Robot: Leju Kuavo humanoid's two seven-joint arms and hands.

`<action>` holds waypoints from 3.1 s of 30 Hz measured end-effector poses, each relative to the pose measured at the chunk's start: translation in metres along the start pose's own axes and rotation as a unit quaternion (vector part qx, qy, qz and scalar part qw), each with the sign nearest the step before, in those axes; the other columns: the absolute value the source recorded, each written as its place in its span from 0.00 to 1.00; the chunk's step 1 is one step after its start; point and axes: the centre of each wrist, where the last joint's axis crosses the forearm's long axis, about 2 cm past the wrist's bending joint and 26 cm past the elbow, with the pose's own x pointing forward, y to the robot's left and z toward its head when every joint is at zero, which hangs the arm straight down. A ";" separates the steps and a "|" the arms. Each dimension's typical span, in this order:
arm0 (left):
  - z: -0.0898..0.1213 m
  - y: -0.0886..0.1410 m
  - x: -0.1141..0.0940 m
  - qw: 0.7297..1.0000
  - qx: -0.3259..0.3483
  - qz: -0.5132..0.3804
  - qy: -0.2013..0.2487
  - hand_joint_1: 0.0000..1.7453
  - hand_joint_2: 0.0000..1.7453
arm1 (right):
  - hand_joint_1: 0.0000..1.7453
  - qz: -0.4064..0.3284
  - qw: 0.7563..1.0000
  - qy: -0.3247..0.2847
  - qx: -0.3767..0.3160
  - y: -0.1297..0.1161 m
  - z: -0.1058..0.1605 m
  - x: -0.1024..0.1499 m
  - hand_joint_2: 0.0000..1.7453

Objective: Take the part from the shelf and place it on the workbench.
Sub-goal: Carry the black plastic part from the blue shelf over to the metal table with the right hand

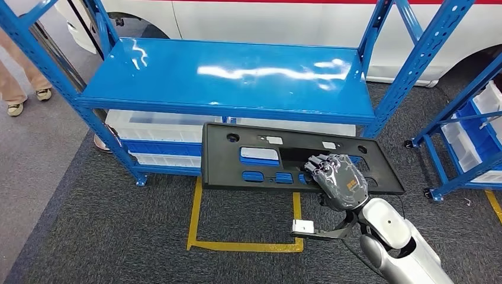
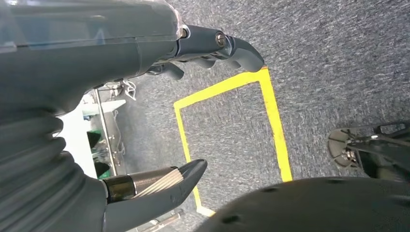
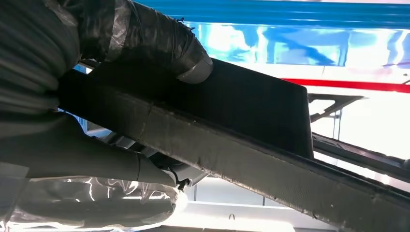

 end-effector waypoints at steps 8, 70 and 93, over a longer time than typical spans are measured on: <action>0.000 -0.002 0.000 1.000 -0.003 0.000 0.008 0.00 1.00 | 1.00 0.002 1.000 0.010 0.007 0.004 -0.001 -0.002 1.00; 0.000 -0.003 0.000 1.000 -0.011 0.012 -0.002 0.00 1.00 | 1.00 -0.010 0.997 0.069 0.015 -0.020 -0.034 -0.043 1.00; 0.000 -0.004 -0.003 0.999 -0.018 0.025 0.008 0.00 1.00 | 1.00 -0.009 0.997 0.080 0.014 -0.012 -0.028 -0.035 1.00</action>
